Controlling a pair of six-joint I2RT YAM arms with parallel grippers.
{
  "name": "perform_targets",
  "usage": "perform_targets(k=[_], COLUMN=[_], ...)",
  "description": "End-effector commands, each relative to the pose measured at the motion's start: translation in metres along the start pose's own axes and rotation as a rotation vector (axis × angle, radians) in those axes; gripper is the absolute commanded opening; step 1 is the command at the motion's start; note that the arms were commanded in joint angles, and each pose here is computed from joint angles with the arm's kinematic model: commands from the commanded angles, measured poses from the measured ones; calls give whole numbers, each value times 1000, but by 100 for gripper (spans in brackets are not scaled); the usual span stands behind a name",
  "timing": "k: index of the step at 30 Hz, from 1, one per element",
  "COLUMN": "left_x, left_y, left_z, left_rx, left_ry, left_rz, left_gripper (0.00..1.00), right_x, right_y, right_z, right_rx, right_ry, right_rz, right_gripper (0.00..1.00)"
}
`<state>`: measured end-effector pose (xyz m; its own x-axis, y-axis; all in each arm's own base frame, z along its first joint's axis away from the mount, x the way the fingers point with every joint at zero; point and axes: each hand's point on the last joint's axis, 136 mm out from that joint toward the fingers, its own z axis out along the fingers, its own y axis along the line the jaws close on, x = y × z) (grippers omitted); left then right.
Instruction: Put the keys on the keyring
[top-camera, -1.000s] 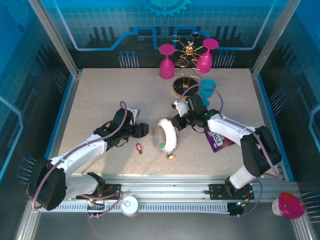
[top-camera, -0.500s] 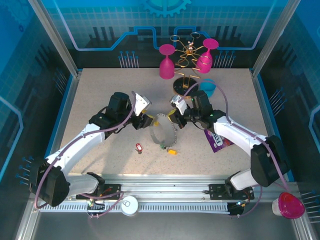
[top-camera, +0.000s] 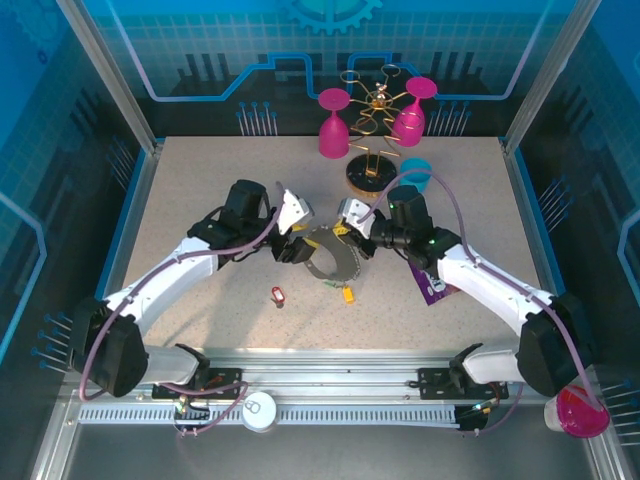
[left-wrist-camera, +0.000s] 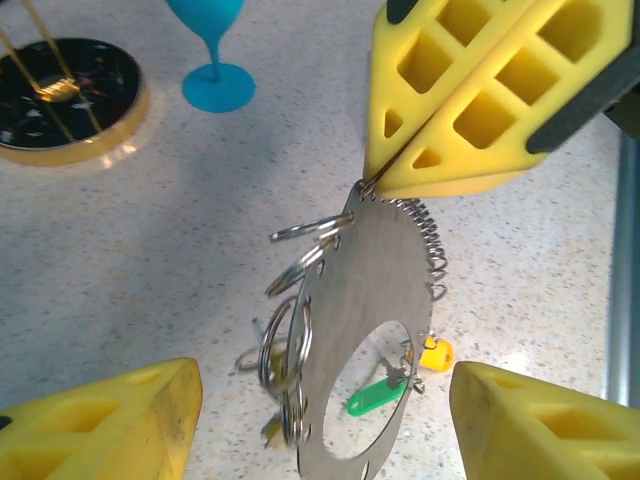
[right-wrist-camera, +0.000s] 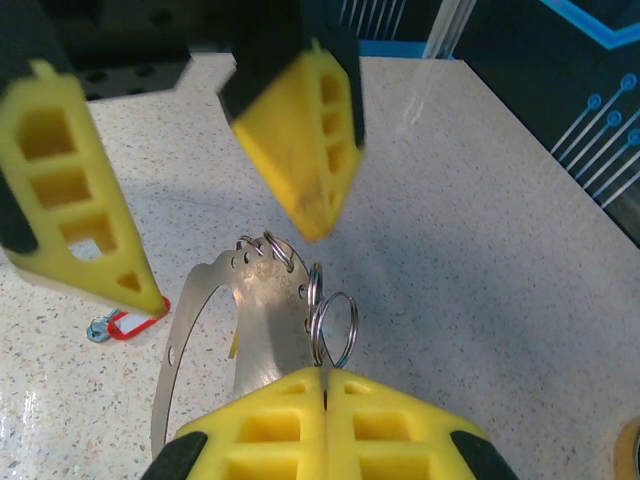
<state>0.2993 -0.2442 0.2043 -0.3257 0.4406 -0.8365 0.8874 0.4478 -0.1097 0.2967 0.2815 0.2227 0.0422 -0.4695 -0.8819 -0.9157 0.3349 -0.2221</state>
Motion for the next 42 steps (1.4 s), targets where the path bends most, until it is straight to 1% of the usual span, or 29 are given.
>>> perform_targets(k=[1, 4, 5, 10, 12, 13, 14, 15, 16, 17, 18, 19, 20, 21, 23, 25, 27, 29, 31, 34, 39, 42], left_x=[-13, -9, -8, -6, -4, -4, -5, -6, -8, -10, -12, -14, -16, -16, -14, -15, -16, -18, -17, -15, -16, -15], left_y=[-14, -14, -15, -20, -24, -25, -25, -26, -26, -25, -24, -23, -22, -23, -23, -22, -20, -22, -26, -33, -36, -39], left_z=[0, 5, 7, 8, 6, 5, 3, 1, 0, -2, -4, -6, -8, -9, -8, -7, -5, -3, 0, 3, 2, 1], left_rx=[113, 144, 156, 194, 201, 199, 192, 184, 172, 153, 124, 93, 48, 9, -62, -106, -145, -177, -200, -218, -261, -268], left_ry=[-29, -13, -8, -16, -23, -30, -38, -52, -69, -89, -113, -138, -168, -193, -212, -222, -239, -265, -277, -290, -301, -307], left_rz=[6, -17, -25, -9, 22, 39, 59, 82, 107, 140, 183, 236, 301, 382, 522, 594, 641, 699, 758, 836, 894, 910], left_gripper=[66, 55, 50, 19, 3, 0, 0, 0, 0, 0, 0, 0, 0, 0, 0, 0, 0, 0, 0, 0, 0, 0], right_x=[-25, -31, -32, -34, -35, -35, -36, -37, -40, -36, -34, -34, -35, -31, -21, -9, -12, -20, -29, -31, -10, -7], right_y=[12, 17, 19, 25, 26, 26, 25, 24, 20, 15, 7, 1, -8, -16, -21, -15, -3, 12, 23, 28, 27, 29], right_z=[-5, -6, -5, -6, -8, -9, -11, -13, -17, -21, -28, -35, -47, -56, -69, -73, -71, -64, -57, -50, -44, -34], right_rx=[-27, -39, -46, -61, -56, -54, -43, -28, -7, 34, 87, 127, 178, 220, 242, 231, 161, 71, 21, 16, 87, 58], right_ry=[-80, -101, -105, -109, -113, -115, -120, -123, -130, -126, -132, -140, -158, -162, -138, -65, -18, -6, -17, 18, 143, 172], right_rz=[-103, -115, -117, -119, -119, -116, -107, -86, -65, -16, 43, 99, 195, 327, 592, 836, 1049, 1192, 1272, 1339, 1385, 1400], right_gripper=[0, 0, 0, 0, 0, 0, 0, 14, 37, 57, 63, 63, 65, 66, 61, 54, 48, 43, 41, 41, 40, 40])
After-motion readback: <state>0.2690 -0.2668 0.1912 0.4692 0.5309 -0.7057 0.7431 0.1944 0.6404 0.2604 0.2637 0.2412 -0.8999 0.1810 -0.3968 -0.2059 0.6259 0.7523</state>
